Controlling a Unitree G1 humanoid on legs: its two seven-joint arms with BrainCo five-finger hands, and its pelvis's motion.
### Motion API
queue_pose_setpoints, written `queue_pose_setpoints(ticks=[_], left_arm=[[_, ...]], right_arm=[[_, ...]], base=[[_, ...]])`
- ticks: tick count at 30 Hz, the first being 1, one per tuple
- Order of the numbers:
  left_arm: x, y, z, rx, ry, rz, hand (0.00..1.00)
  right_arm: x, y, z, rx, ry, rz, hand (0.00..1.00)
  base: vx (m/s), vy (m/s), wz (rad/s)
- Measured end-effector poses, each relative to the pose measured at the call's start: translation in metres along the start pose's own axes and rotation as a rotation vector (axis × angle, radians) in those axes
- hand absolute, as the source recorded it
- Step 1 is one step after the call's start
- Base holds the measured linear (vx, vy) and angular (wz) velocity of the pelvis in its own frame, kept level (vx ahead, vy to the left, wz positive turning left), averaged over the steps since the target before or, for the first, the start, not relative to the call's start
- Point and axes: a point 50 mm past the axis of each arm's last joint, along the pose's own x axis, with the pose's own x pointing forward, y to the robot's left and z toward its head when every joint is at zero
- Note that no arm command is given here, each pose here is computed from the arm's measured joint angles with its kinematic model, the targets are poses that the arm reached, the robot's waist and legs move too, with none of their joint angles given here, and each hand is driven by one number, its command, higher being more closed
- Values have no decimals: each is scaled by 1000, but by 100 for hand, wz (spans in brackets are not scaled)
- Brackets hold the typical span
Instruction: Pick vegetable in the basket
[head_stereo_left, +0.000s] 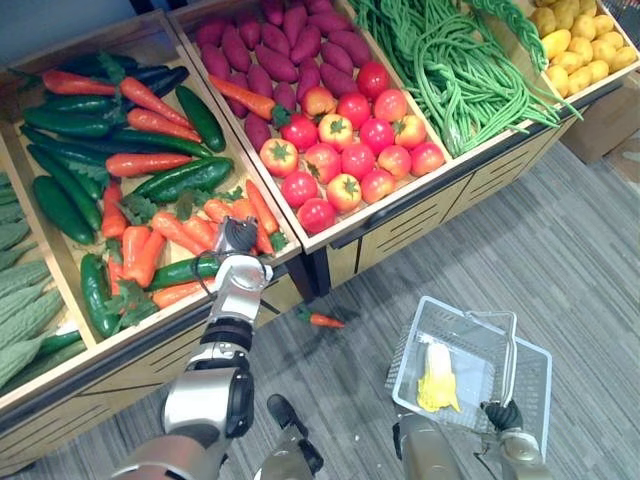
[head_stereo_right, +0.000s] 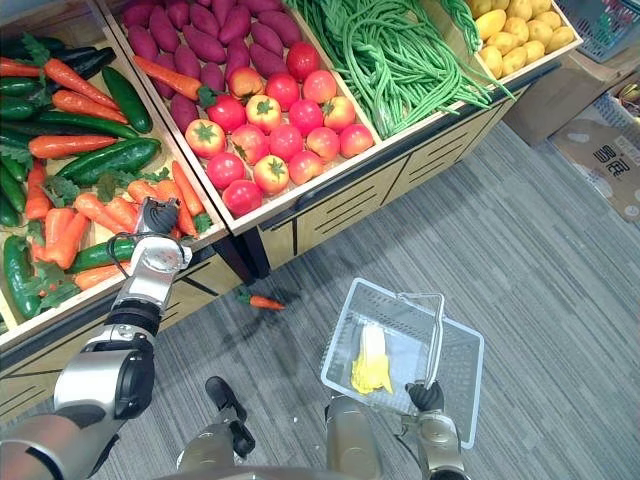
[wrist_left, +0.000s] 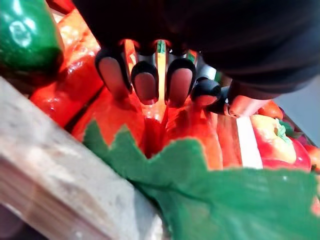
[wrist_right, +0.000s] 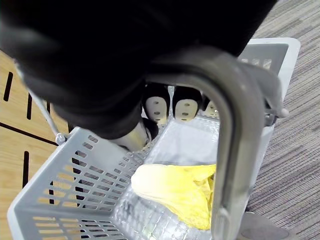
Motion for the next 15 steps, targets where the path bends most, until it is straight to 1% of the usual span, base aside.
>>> queue_pose_setpoints(ticks=[7, 8, 15], left_arm=[[0, 1, -5, -17, 38, -2, 100], [0, 1, -6, -20, 39, 2, 0], [1, 5, -8, -45, 61, 28, 0]], right_arm=[[-1, 0, -2, -2, 5, 2, 100], [-1, 0, -2, -2, 5, 2, 100], [-3, -1, -8, -5, 21, 0, 100]], base=[[10, -6, 1], [32, -20, 5], [32, -20, 10]])
